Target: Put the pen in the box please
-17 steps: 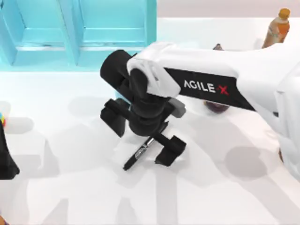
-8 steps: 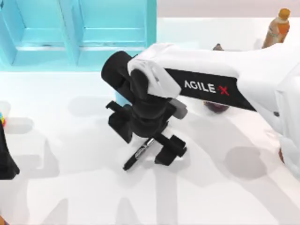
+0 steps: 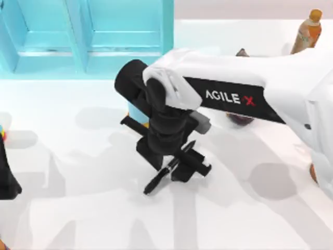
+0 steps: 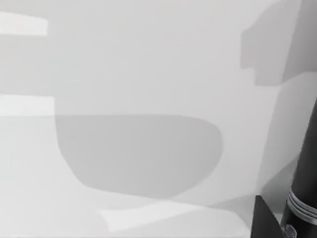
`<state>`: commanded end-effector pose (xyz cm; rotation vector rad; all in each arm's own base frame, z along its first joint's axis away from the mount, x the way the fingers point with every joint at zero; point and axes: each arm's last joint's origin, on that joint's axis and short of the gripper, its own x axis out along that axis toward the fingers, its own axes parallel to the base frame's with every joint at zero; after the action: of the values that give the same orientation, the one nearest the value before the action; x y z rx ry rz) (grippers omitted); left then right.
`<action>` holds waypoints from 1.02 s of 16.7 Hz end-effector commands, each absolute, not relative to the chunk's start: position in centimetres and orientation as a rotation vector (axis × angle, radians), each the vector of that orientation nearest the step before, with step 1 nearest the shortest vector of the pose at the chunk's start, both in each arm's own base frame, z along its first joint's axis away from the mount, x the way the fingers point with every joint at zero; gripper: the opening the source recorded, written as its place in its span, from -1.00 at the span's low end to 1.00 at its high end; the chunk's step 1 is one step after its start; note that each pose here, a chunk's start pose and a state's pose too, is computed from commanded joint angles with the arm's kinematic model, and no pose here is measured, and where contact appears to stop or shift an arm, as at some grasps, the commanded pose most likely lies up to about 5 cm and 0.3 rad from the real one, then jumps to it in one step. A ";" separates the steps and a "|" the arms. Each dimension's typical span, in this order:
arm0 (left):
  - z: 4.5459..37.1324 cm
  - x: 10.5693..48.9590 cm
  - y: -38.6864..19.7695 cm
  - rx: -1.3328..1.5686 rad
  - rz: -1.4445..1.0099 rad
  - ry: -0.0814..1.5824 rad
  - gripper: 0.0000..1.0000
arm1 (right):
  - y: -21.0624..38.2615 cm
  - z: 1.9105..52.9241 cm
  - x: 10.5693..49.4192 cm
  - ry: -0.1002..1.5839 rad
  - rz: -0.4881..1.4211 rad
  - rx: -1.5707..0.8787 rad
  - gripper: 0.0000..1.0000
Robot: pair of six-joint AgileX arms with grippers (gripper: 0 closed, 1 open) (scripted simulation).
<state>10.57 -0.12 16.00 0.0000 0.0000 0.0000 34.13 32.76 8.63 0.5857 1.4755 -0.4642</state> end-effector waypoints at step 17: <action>16.0 10.6 -0.1 0.000 0.000 0.000 1.00 | 33.5 18.7 32.1 1.536 -0.450 0.539 -1.00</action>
<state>10.57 -0.12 16.00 0.0000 0.0000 0.0000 32.14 33.50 18.69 0.5395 1.5356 -0.4499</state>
